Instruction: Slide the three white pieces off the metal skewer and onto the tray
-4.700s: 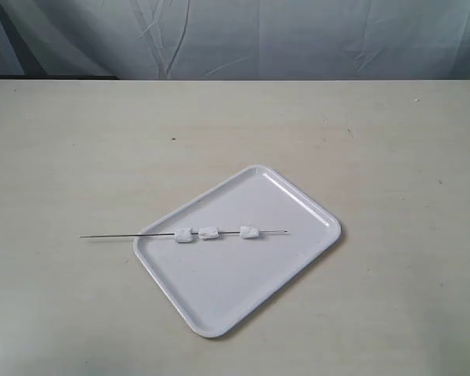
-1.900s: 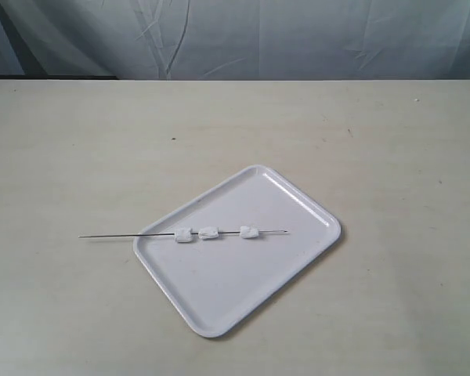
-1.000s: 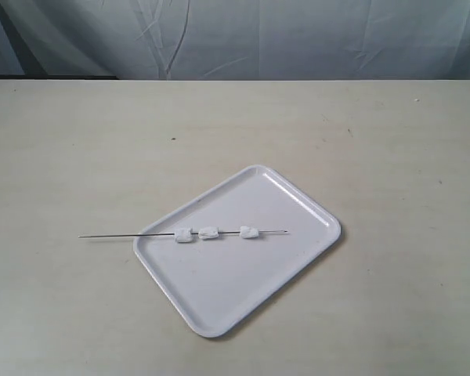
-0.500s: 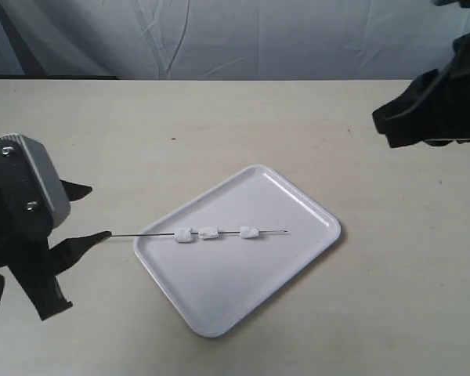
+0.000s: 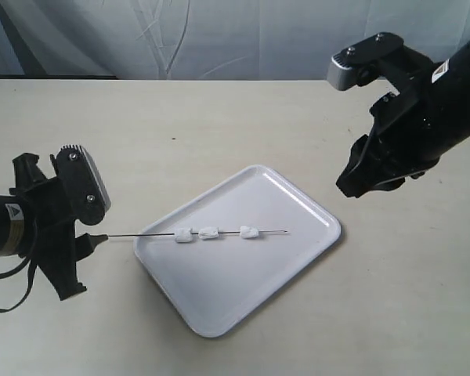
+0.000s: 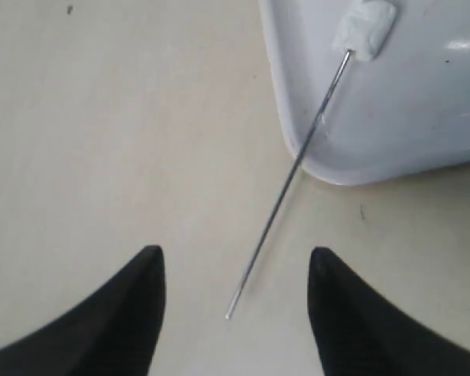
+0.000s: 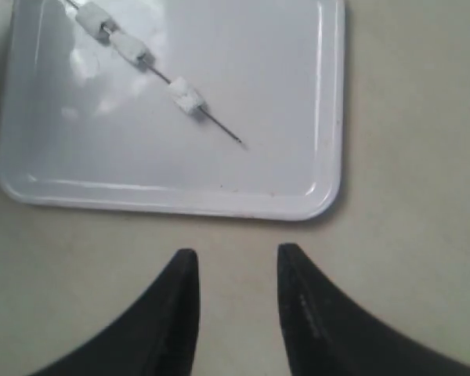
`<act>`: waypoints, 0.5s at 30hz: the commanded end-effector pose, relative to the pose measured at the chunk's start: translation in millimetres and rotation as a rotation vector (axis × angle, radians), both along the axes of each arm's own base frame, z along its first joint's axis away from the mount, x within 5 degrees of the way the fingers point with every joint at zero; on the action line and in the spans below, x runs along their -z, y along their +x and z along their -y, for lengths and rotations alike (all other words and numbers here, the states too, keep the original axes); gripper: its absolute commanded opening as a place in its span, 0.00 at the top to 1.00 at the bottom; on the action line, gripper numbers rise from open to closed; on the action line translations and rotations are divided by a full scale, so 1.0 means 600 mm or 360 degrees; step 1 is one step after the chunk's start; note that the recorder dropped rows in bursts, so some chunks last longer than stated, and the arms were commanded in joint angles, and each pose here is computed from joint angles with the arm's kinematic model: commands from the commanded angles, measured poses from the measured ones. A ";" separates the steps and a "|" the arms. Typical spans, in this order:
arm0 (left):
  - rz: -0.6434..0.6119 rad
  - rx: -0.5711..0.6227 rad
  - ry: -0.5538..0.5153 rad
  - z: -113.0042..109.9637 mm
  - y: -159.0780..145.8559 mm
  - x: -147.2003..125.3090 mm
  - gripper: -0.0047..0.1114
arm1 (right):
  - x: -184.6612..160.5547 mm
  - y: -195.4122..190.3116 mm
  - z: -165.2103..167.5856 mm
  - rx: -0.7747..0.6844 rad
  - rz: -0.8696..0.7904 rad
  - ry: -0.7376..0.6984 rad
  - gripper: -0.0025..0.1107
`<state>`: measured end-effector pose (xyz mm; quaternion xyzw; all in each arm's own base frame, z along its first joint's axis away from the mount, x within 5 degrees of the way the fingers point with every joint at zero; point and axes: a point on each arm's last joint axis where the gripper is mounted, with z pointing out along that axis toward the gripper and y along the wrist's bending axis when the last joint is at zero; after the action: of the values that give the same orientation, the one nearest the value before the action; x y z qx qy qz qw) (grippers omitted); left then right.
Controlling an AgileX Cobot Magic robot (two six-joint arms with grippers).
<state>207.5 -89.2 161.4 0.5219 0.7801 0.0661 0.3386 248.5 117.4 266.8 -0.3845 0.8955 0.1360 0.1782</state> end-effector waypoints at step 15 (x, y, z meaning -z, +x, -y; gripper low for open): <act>0.0129 -0.0071 0.0126 0.018 0.078 -0.014 0.57 | 0.010 0.012 -0.003 -0.0063 0.0048 -0.0040 0.68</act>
<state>253.2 -100.5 163.3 0.5368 0.7640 0.1211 0.3370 253.2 118.3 259.7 -0.4030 0.8896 0.1253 0.1747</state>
